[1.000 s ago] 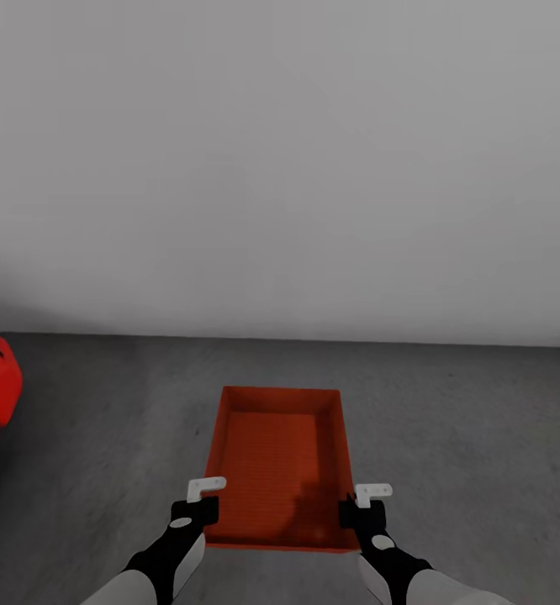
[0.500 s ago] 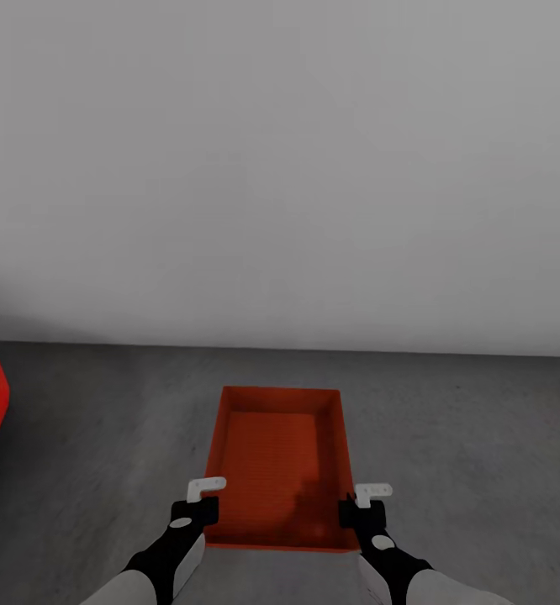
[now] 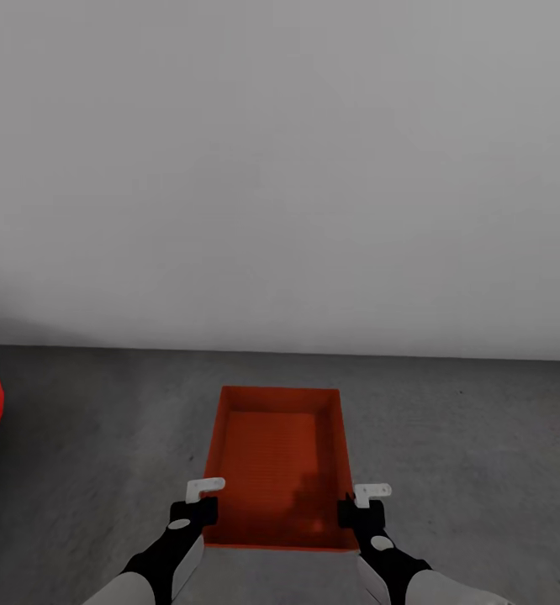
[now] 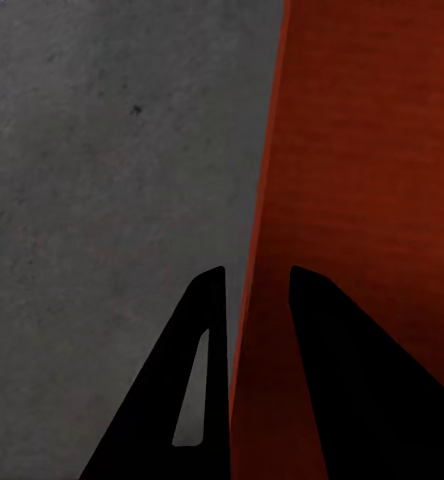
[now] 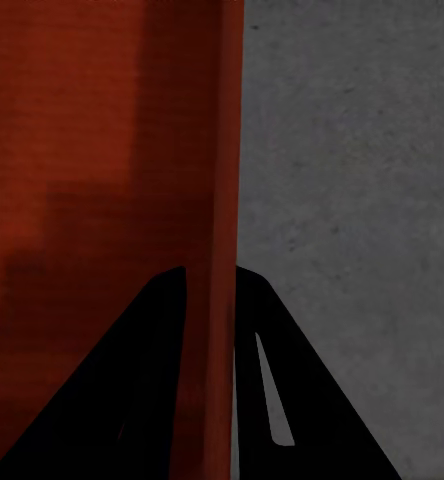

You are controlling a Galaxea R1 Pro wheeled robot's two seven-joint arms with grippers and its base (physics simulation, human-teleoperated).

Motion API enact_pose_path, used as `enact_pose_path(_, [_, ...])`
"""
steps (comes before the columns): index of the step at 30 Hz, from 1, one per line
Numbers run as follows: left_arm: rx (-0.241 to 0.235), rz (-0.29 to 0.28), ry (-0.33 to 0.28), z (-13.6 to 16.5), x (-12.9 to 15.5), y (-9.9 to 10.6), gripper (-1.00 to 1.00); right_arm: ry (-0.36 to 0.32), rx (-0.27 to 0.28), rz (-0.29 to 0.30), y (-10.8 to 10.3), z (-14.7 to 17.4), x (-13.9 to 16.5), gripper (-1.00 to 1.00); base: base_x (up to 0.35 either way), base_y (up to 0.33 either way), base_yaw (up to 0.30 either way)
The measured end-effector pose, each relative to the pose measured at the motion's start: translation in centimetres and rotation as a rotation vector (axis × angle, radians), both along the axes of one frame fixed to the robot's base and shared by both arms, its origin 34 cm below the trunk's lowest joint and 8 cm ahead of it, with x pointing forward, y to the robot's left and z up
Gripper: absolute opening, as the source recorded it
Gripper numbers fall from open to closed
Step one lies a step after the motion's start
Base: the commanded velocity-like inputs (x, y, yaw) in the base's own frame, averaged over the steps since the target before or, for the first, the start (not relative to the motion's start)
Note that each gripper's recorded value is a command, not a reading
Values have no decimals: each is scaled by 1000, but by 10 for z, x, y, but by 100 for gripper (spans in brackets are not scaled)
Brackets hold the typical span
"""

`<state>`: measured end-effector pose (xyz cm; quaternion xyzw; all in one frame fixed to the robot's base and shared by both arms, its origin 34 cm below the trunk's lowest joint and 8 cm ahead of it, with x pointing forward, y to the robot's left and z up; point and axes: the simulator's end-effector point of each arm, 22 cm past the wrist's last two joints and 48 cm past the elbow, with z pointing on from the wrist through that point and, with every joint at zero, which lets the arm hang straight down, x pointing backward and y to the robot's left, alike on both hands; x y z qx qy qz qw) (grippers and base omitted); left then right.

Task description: Move the two storage containers from the living room to the garage. In the garage, place one container on the floor and stack the other container on top of it (either order is fine).

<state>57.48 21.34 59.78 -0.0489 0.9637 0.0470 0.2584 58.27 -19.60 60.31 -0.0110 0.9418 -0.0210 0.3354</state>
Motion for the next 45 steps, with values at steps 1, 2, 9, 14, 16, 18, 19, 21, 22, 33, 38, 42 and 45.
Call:
enact_pose_path(1, [0, 0, 0, 0, 0, 0, -100, 0, 0, 0, 0, 0, 0, -100, 0, 0, 0])
enact_pose_path(2, [0, 0, 0, 0, 0, 0, -100, 0, 0, 0, 0, 0, 0, -100, 0, 0, 0])
enact_pose_path(9, [-1, 1, 0, 0, 0, -1, -100, 0, 0, 1, -1, 0, 0, -100, 0, 0, 0])
enact_pose_path(14, [-1, 1, 0, -1, 0, 0, -100, 0, 0, 1, 0, -1, 0, -100, 0, 0, 0])
enact_pose_path(16, [-1, 1, 0, -4, 1, 0, -100, 0, 0, 1, 0, -4, 1, -100, 0, 0, 0])
enact_pose_path(18, [-1, 1, 0, -6, 1, 0, -100, 0, 0, 1, 0, -6, 1, -100, 0, 0, 0])
enact_pose_path(19, [-1, 1, 0, -7, 1, 0, -100, 0, 0, 1, 0, -7, 1, -100, 0, 0, 0])
enact_pose_path(21, [-1, 0, -1, -8, 2, 0, -100, 0, 0, 0, 0, -8, 2, -100, 0, 0, 0])
enact_pose_path(22, [-1, 0, -1, -8, 2, 0, -100, 0, 0, 1, 0, -8, 2, -100, 0, 0, 0])
enact_pose_path(33, [0, 1, 0, -8, 1, -1, -100, 1, 0, -2, -1, -8, 2, -100, 0, 0, 0])
enact_pose_path(38, [0, 0, 0, -10, 2, 0, -100, 1, 0, -3, 0, -10, 2, -100, 0, 0, 0])
enact_pose_path(42, [0, 0, 0, -15, 2, 0, -100, 1, 0, -2, -1, -15, 2, -100, 0, 0, 0])
enact_pose_path(45, [0, 0, 1, -18, 3, -1, -100, 1, 0, -2, -1, -19, 3, -100, 0, 0, 0])
